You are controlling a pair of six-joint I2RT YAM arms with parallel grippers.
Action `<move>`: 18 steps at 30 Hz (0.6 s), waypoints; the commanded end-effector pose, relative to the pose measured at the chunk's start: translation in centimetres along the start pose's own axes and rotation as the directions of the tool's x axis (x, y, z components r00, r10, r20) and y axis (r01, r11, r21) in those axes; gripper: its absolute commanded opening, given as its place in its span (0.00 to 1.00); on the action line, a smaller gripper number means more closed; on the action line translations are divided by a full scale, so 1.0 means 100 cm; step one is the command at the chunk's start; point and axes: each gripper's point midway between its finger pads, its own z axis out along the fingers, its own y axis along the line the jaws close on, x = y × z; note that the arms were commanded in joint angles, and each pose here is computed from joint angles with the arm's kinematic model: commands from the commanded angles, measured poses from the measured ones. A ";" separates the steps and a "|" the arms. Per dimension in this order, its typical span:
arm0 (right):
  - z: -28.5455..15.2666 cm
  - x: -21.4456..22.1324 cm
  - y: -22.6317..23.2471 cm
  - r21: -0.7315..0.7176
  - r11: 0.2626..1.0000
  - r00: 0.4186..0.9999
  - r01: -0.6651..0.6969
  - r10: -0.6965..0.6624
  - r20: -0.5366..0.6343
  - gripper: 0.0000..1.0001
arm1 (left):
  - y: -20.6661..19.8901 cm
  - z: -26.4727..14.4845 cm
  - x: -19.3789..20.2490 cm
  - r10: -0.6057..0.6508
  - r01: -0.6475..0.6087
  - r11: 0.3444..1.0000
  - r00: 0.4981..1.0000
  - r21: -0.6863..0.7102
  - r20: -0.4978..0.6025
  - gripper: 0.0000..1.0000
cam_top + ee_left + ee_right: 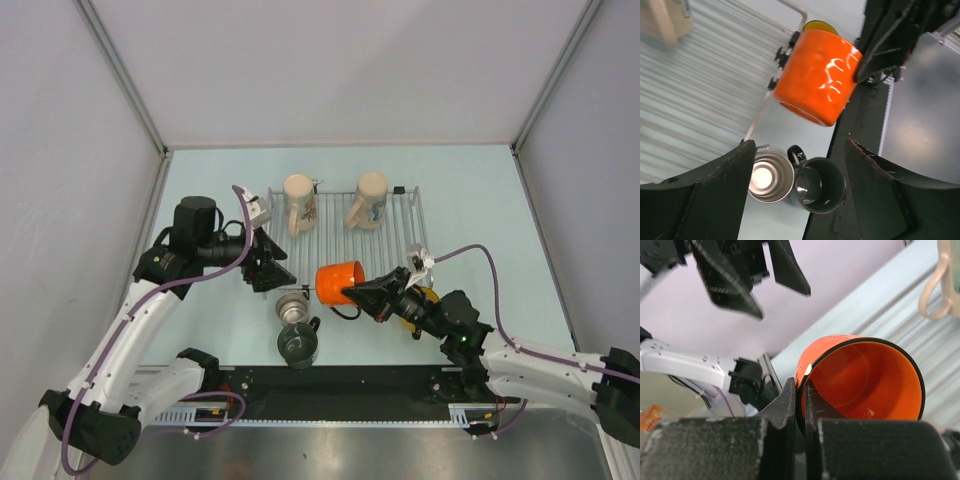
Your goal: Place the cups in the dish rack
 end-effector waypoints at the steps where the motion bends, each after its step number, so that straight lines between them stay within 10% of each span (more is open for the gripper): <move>1: -0.012 -0.114 0.079 -0.357 0.931 0.898 0.078 0.090 0.430 0.00 | -0.033 -0.002 -0.003 -0.020 0.015 0.981 1.000 0.196 0.024 0.79; 18: 0.043 -0.181 0.101 -0.523 0.851 0.852 0.047 0.240 0.466 0.00 | -0.044 0.004 0.004 -0.079 0.052 0.956 0.994 0.289 0.081 0.83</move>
